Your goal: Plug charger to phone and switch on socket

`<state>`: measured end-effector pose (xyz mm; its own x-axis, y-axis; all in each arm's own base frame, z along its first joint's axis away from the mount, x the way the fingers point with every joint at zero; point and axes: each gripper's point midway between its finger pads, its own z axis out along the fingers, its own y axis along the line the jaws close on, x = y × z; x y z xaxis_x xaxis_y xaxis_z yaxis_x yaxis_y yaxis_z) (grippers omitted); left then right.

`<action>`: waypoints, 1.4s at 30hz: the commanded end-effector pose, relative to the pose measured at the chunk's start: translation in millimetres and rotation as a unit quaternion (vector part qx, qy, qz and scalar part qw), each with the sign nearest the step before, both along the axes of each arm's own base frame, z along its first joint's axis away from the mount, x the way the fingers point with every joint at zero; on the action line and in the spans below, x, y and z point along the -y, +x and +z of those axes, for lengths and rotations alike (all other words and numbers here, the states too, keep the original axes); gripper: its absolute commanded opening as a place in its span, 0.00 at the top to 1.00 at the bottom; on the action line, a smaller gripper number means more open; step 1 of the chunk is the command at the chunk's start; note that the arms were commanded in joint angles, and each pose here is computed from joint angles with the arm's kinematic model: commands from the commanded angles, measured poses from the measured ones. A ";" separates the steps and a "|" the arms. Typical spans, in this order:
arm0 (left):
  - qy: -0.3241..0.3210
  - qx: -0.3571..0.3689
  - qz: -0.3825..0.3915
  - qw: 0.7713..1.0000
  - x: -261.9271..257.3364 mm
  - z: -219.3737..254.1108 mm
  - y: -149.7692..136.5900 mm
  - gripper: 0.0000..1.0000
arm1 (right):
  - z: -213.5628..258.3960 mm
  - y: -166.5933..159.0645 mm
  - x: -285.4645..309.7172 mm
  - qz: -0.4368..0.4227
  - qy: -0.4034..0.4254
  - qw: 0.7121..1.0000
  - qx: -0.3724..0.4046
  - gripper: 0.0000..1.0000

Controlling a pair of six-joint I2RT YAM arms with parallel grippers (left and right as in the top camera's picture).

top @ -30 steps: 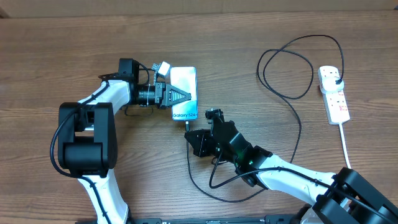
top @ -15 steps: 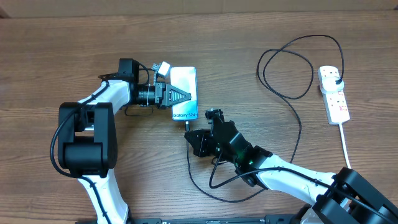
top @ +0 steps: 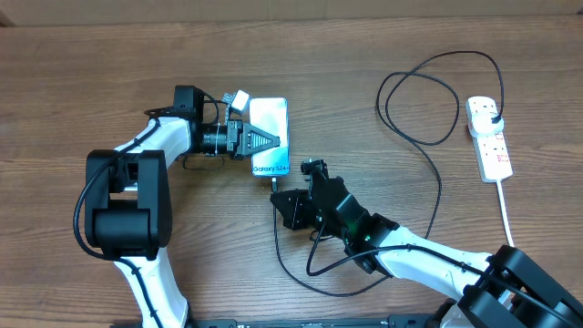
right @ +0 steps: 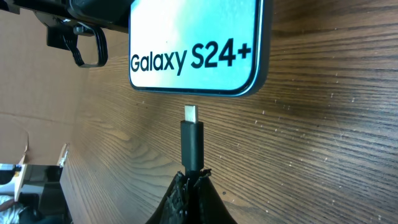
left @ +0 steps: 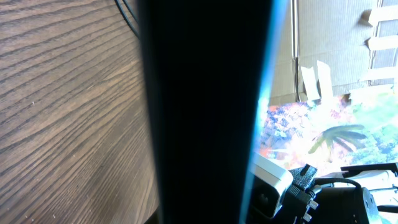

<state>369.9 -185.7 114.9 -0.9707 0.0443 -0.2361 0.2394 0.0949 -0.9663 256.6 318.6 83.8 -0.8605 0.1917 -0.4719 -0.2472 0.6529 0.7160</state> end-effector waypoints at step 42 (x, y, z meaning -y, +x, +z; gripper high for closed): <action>-0.023 0.004 -0.007 1.000 3.1 21.8 -2.8 0.96 | 4.5 -2.5 -3.4 0.012 0.013 1.000 0.002 0.96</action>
